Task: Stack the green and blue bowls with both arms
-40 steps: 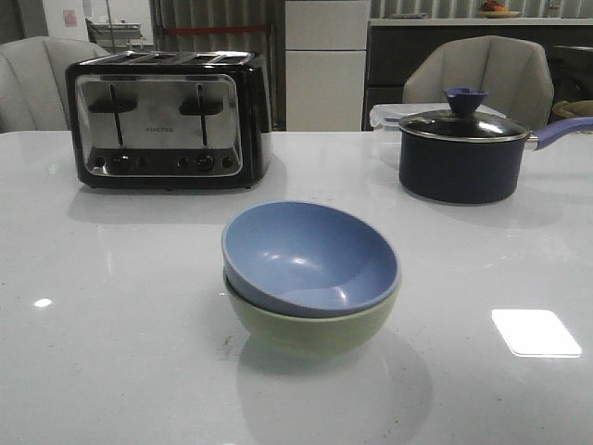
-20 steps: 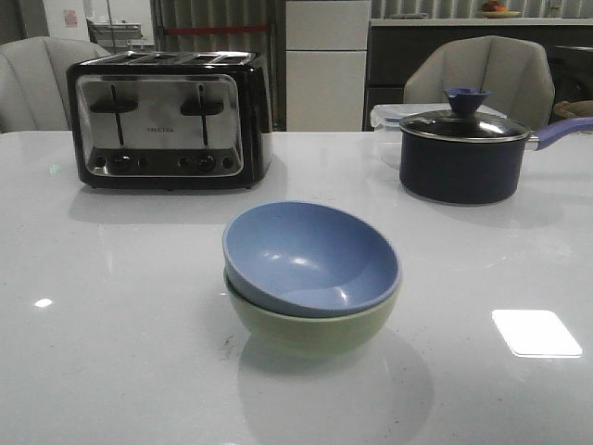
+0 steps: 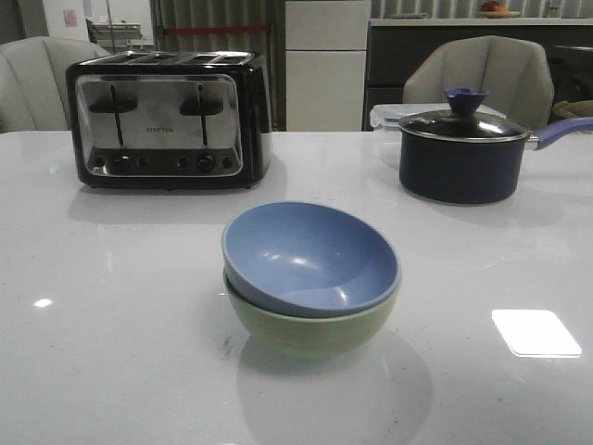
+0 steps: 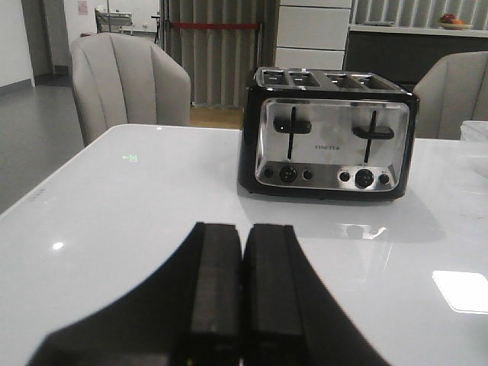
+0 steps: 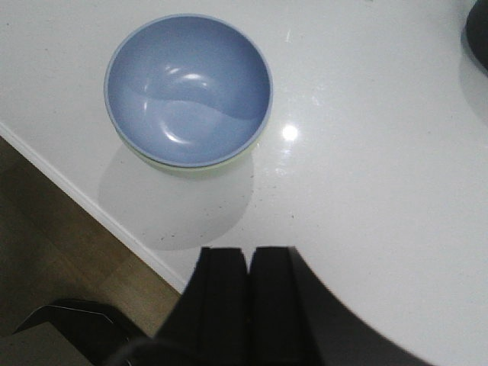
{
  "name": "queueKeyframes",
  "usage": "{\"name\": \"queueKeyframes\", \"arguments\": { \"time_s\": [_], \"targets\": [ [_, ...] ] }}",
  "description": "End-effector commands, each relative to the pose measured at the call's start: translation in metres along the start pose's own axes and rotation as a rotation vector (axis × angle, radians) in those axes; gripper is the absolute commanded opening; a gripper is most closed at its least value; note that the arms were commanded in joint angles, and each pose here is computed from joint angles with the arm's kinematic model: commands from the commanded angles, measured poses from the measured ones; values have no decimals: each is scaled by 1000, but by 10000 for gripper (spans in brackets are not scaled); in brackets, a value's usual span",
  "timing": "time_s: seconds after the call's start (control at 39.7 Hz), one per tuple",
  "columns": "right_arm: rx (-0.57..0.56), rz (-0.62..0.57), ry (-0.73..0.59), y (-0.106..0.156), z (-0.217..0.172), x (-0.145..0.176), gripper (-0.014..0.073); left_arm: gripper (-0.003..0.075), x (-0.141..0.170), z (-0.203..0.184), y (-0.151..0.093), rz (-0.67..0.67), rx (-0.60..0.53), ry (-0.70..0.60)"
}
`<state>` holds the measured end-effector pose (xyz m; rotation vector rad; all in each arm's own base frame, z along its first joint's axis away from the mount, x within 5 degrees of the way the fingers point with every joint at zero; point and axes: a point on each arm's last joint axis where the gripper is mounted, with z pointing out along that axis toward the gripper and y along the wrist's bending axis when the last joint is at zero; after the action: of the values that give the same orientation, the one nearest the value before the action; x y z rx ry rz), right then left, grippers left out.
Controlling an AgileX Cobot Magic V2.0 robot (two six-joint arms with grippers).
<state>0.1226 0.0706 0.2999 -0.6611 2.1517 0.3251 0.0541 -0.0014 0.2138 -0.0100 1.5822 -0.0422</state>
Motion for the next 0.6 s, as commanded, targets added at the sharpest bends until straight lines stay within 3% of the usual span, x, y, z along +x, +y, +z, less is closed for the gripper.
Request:
{"name": "queueKeyframes", "arguments": {
  "time_s": [0.0, 0.58],
  "targets": [
    [15, -5, -91, -1, -6, -13, 57, 93, -11, -2, 0, -21, -2, -172],
    [15, -5, -91, -1, -6, -13, 57, 93, -4, -1, -1, 30, 30, -184]
  ]
}}
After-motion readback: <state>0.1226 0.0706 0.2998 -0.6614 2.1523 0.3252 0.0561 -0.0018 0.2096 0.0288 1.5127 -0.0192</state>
